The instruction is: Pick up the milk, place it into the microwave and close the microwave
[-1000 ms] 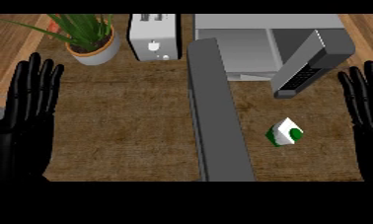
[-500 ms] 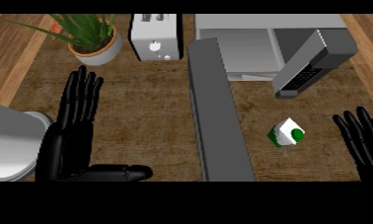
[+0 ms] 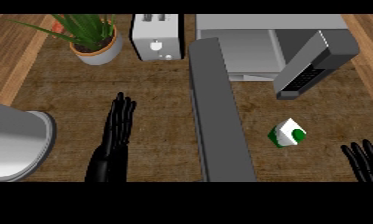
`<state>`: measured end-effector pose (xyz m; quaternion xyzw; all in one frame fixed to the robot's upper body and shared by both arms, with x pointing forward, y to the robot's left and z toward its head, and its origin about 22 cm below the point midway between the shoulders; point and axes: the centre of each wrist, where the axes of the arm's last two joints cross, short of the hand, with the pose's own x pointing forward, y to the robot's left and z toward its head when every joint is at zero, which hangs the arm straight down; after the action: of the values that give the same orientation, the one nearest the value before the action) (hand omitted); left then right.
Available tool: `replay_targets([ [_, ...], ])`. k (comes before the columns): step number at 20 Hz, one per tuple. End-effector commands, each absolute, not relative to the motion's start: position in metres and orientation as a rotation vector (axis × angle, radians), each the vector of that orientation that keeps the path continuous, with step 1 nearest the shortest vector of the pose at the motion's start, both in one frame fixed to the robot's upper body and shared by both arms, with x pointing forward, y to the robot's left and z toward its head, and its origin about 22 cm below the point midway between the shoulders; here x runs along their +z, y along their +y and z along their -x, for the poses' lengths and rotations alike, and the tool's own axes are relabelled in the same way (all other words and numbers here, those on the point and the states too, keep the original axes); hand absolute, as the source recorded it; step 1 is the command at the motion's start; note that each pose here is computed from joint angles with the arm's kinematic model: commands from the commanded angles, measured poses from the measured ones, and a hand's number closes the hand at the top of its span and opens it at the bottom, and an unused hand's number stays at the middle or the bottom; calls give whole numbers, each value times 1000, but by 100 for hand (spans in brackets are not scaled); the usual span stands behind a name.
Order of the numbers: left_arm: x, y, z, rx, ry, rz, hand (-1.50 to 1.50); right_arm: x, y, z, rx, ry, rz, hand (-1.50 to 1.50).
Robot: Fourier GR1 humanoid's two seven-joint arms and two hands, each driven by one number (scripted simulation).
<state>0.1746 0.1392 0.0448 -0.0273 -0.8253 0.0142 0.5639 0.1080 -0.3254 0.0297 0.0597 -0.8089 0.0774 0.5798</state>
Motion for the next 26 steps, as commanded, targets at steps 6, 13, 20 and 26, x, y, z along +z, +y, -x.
replay_targets([
  [6, 18, 108, -152, 36, -1936, 60, -150, -16, -346, -125, 188, -1878, -72, -150],
  [13, 34, 112, -162, 45, -1925, 97, -150, -62, -331, -132, 126, -1864, -33, -150],
  [20, 11, 122, -142, 52, -1908, 113, -150, -68, -337, -164, 142, -1844, -2, -150],
  [26, 13, 130, -128, 76, -1892, 124, -150, -115, -315, -179, 148, -1840, 85, -150],
])
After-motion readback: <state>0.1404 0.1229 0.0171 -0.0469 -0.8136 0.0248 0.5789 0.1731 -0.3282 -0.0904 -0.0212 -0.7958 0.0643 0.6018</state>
